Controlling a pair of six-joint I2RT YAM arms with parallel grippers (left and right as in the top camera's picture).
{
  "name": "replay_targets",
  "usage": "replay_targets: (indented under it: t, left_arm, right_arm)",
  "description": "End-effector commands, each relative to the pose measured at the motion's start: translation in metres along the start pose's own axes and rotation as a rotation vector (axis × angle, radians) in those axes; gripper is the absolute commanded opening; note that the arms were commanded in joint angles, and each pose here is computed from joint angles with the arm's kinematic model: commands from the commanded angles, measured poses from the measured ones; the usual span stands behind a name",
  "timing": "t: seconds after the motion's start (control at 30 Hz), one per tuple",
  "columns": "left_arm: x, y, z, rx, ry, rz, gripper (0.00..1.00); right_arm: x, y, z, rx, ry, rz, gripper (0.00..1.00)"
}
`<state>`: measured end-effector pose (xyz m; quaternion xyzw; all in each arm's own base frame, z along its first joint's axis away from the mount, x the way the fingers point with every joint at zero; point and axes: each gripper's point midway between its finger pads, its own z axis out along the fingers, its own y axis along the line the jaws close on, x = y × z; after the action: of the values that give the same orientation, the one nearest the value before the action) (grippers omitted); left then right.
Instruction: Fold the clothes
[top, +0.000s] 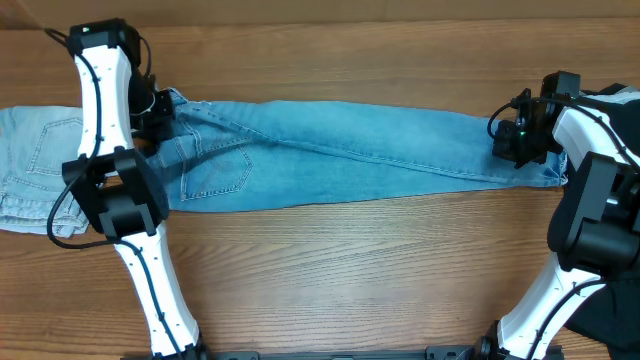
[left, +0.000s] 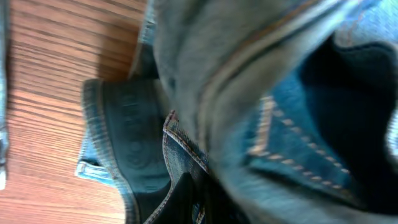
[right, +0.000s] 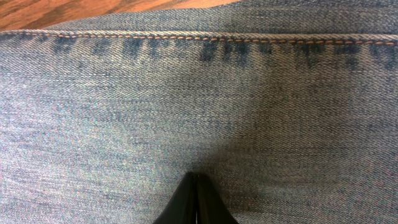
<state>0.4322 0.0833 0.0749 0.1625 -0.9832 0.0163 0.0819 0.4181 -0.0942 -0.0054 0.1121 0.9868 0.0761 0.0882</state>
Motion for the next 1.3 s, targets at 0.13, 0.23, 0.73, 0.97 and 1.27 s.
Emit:
replay_targets:
  t: [0.13,0.23,0.73,0.97,1.27]
  left_arm:
    - [0.059,-0.025,0.018,-0.075,0.165,0.041,0.04]
    - [0.071,-0.014,0.025,-0.15,0.2,0.017,0.05]
    - [0.045,0.006,-0.081,0.517,-0.208,0.012,0.86]
    - [0.017,0.002,-0.017,0.769,-0.326,0.037,0.72]
    - [0.001,0.018,0.004,0.586,-0.377,0.05,0.65]
  right_arm:
    - [0.067,-0.033,0.058,0.102,0.235,0.05,0.04]
    - [0.067,-0.033,0.058,0.102,0.236,0.05,0.04]
    - [0.065,-0.033,0.059,0.102,0.228,0.049,0.04]
    - [0.067,-0.033,0.058,0.102,0.235,0.05,0.04]
    - [0.067,-0.033,0.058,0.101,0.236,0.05,0.04]
